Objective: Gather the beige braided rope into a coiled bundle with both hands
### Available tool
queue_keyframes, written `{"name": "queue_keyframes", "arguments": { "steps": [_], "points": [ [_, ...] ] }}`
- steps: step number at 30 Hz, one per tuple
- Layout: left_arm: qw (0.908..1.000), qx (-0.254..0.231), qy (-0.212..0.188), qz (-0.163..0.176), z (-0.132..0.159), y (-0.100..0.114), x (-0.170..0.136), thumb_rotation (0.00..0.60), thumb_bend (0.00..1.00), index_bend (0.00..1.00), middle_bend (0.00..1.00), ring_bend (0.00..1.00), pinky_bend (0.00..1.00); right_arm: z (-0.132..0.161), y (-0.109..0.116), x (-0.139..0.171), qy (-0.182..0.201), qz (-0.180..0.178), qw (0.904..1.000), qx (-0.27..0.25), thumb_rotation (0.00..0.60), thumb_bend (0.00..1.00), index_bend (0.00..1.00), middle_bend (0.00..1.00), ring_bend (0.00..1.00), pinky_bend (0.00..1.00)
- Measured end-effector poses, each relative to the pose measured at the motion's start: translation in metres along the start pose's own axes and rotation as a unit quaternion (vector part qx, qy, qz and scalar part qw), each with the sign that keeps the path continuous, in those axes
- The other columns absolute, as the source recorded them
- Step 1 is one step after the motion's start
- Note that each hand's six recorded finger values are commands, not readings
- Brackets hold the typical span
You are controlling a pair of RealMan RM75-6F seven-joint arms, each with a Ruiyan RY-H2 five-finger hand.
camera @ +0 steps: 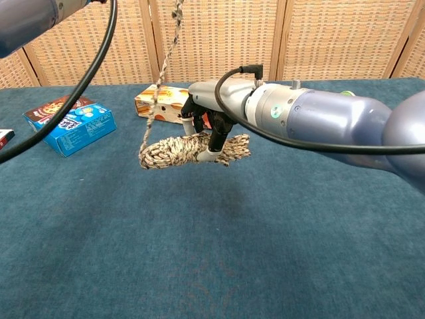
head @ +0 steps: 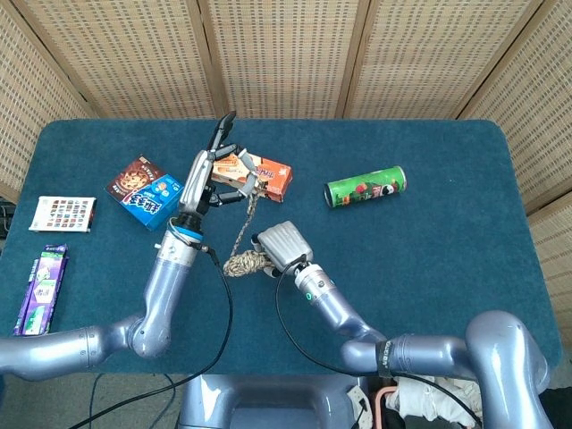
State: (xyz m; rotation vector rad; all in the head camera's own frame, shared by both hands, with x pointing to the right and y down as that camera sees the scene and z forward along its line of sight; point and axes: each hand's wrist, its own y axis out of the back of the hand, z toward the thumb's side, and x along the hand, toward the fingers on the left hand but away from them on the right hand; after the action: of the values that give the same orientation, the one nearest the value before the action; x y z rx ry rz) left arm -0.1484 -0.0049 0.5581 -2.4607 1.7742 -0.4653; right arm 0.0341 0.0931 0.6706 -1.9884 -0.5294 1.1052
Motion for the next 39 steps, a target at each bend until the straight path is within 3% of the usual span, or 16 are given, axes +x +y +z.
{"name": "queue_keyframes", "arguments": {
  "steps": [10, 20, 27, 32, 39],
  "points": [
    [0.9983, -0.037, 0.018, -0.042, 0.018, -0.028, -0.023, 0.6, 0.57, 0.84, 0.0, 0.0, 0.0, -0.001, -0.005, -0.006, -0.046, 0.004, 0.9989, -0.008, 0.6, 0.71, 0.66, 0.78, 0.59, 0.99],
    [0.9957, 0.059, 0.026, -0.066, 0.016, -0.023, -0.046, 0.6, 0.59, 0.85, 0.0, 0.0, 0.0, -0.007, 0.008, -0.008, -0.058, -0.005, 0.9982, -0.012, 0.6, 0.71, 0.66, 0.78, 0.59, 0.99],
    [0.9953, 0.055, 0.035, -0.071, 0.011, -0.02, -0.051, 0.6, 0.6, 0.85, 0.0, 0.0, 0.0, -0.007, 0.01, -0.009, -0.064, -0.006, 0.9978, -0.019, 0.6, 0.71, 0.66, 0.78, 0.59, 0.99],
    [0.9967, -0.01, 0.045, -0.066, 0.016, -0.03, -0.047, 0.6, 0.6, 0.85, 0.0, 0.0, 0.0, 0.004, 0.003, -0.01, -0.054, -0.001, 0.9983, -0.02, 0.6, 0.71, 0.66, 0.78, 0.59, 0.99],
    [0.9906, -0.101, 0.067, -0.063, 0.027, -0.058, -0.041, 0.6, 0.61, 0.85, 0.0, 0.0, 0.0, 0.021, -0.008, -0.012, -0.04, 0.007, 0.9988, -0.026, 0.6, 0.71, 0.66, 0.78, 0.58, 0.99]
  ]
}}
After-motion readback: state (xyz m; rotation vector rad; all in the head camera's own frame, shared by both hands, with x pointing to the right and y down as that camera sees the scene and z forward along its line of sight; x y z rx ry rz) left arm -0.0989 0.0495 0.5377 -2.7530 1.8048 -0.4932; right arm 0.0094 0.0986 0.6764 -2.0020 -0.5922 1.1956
